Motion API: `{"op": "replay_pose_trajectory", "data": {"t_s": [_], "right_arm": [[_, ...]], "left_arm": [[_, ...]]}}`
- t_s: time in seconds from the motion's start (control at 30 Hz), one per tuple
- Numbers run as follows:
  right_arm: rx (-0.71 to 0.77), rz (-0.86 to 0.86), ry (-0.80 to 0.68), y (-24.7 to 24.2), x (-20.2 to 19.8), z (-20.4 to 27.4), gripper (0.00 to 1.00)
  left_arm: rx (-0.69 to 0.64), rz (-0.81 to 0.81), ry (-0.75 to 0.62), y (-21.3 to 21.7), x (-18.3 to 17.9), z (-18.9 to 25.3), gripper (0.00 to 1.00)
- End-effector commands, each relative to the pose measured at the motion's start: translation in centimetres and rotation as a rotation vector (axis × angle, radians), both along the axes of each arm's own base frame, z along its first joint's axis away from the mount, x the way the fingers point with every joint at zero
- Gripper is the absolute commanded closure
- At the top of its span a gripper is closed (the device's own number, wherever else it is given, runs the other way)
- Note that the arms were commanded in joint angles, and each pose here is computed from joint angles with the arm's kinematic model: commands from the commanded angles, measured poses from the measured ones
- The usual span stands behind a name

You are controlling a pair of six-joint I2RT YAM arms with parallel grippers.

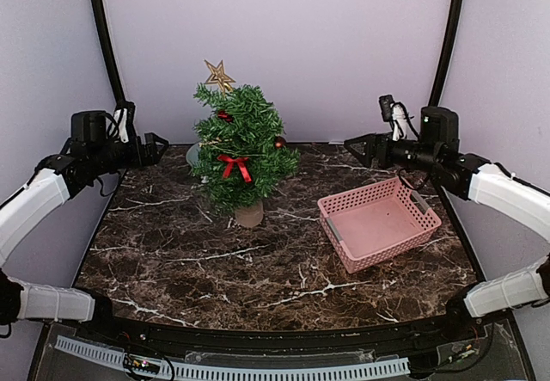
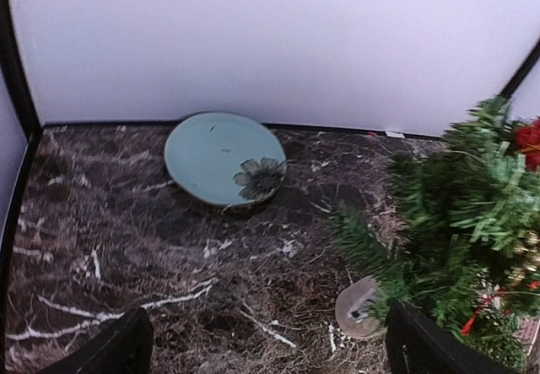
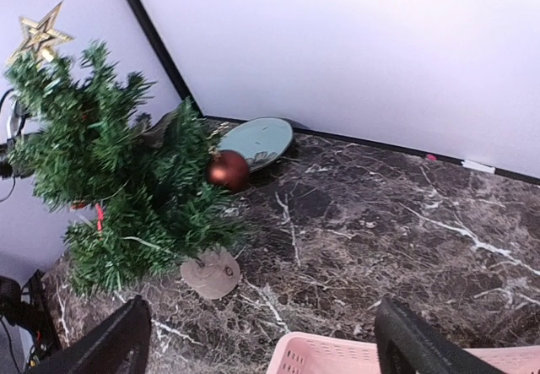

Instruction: Decorate the small christmas tree

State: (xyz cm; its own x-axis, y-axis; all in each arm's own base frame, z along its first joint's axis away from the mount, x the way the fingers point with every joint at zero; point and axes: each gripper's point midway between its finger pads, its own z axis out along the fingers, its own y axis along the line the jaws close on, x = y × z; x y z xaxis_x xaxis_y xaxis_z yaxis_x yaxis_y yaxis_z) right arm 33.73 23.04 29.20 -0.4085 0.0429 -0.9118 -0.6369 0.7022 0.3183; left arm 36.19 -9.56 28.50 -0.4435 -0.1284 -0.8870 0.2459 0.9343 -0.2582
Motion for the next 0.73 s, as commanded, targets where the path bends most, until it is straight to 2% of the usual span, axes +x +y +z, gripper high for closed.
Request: {"op": "replay_pose_trajectory", "data": {"t_s": [0.0, 0.17, 0.23, 0.43, 0.7], "right_arm": [[0.080, -0.130, -0.018, -3.0, 2.6, 1.1, 0.02], [0.087, -0.221, 0.050, -5.9, 3.2, -2.5, 0.02], [0.084, -0.240, 0.069, -6.4, 2.9, -3.9, 0.02], [0.078, -0.234, 0.133, -6.6, 1.6, -7.9, 0.01], [0.097, -0.232, 0.102, -6.7, 1.4, -7.0, 0.02]], "left_arm": [[-0.151, 0.154, 0.144, 3.0, 0.6, -3.6, 0.01], [-0.139, 0.324, 0.320, 5.5, -0.1, -9.7, 0.01], [-0.136, 0.330, 0.346, 5.6, -0.6, -11.1, 0.01], [-0.168, 0.332, 0.344, 5.4, -1.2, -12.0, 0.01], [-0.172, 0.349, 0.310, 5.7, -1.4, -10.8, 0.01]]}}
